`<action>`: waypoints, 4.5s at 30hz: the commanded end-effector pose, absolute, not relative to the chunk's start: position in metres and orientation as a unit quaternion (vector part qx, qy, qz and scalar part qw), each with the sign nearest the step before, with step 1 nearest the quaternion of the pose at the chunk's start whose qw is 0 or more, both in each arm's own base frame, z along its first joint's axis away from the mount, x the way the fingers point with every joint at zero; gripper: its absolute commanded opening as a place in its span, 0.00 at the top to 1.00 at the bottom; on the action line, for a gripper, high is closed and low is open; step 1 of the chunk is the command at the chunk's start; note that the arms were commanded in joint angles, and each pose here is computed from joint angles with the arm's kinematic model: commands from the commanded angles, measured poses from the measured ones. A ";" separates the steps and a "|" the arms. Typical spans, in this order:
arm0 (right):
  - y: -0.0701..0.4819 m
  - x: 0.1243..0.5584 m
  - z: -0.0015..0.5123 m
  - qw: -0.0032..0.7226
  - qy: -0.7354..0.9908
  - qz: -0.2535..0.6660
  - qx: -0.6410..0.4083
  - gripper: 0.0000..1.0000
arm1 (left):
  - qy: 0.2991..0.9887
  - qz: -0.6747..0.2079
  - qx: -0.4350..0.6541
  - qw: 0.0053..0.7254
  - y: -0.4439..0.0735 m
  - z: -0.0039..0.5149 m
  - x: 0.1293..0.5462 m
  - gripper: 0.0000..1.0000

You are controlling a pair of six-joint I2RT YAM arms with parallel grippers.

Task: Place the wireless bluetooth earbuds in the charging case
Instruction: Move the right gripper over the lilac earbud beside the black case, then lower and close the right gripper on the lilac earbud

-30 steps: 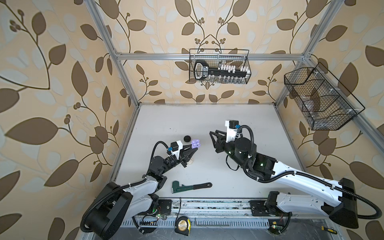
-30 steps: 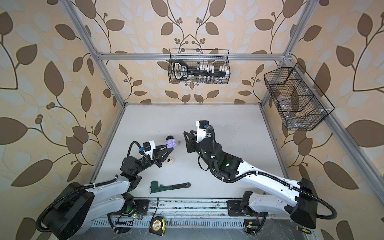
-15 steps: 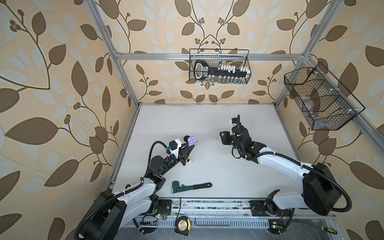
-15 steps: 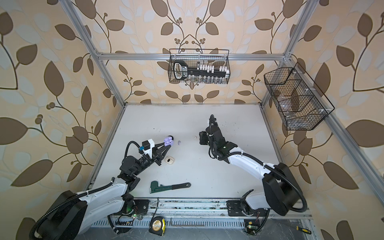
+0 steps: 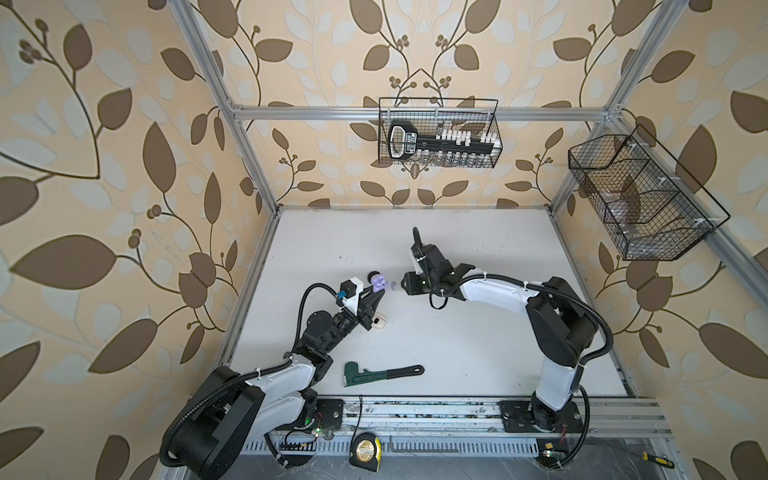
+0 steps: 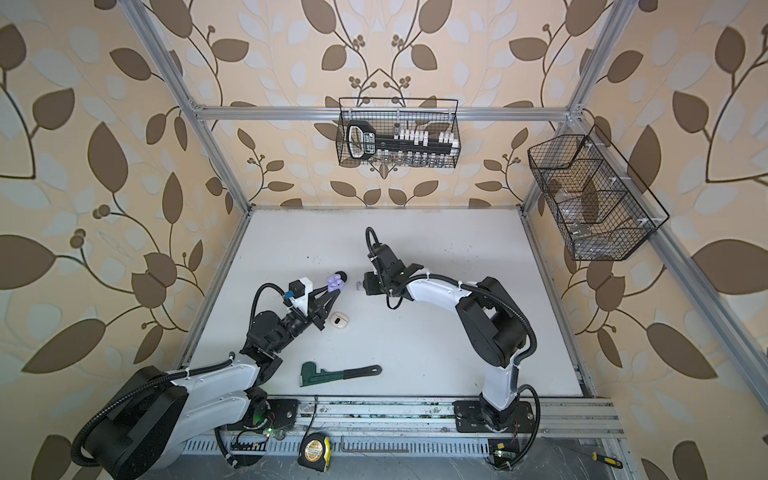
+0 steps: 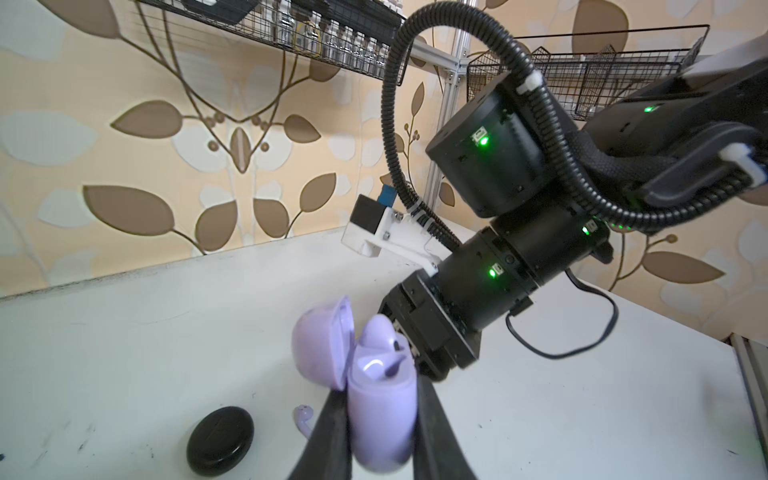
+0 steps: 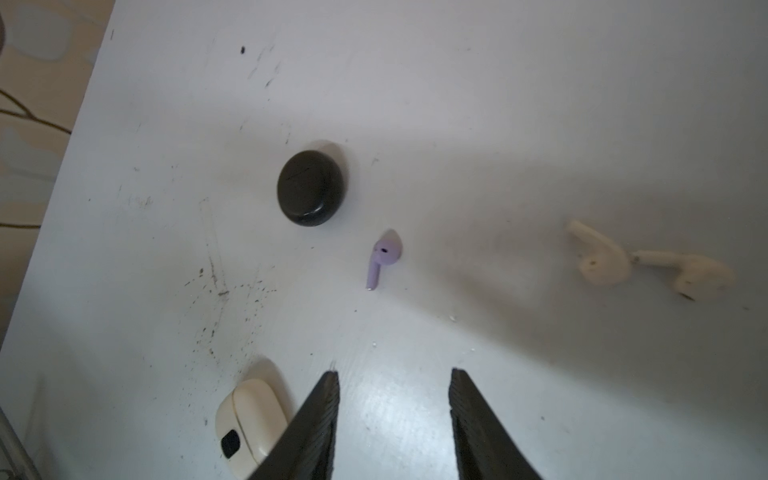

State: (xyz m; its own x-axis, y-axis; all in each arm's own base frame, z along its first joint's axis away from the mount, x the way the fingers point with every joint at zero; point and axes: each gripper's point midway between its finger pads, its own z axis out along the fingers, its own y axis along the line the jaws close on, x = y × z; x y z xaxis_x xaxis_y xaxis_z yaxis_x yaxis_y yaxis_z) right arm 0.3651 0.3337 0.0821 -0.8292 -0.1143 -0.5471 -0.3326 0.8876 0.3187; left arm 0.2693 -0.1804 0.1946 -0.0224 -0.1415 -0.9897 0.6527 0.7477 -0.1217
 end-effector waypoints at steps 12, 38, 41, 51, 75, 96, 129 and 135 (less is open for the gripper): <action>0.368 0.390 0.036 0.212 0.957 0.070 -0.185 0.50 | 0.641 -0.207 0.141 0.725 -0.145 0.220 0.276 1.00; 0.335 0.407 0.010 0.209 0.960 -0.021 -0.187 0.65 | 0.632 -0.222 0.155 0.726 -0.151 0.225 0.273 1.00; 0.334 0.407 0.011 0.210 0.959 -0.022 -0.187 0.67 | 0.633 -0.221 0.157 0.725 -0.152 0.224 0.274 1.00; 0.333 0.409 -0.002 0.193 0.964 -0.008 -0.182 0.67 | 0.632 -0.228 0.158 0.724 -0.153 0.225 0.273 1.00; 0.329 0.409 -0.026 0.159 0.971 -0.001 -0.180 0.66 | 0.633 -0.233 0.164 0.720 -0.157 0.224 0.274 1.00; 0.327 0.405 -0.024 0.159 0.971 -0.004 -0.179 0.73 | 0.632 -0.236 0.168 0.719 -0.158 0.226 0.272 1.00; 0.325 0.399 -0.009 0.176 0.971 0.025 -0.162 0.80 | 0.630 -0.239 0.171 0.719 -0.160 0.226 0.271 1.00; 0.318 0.401 0.006 0.198 0.969 0.039 -0.144 0.82 | 0.630 -0.242 0.175 0.717 -0.161 0.226 0.271 1.00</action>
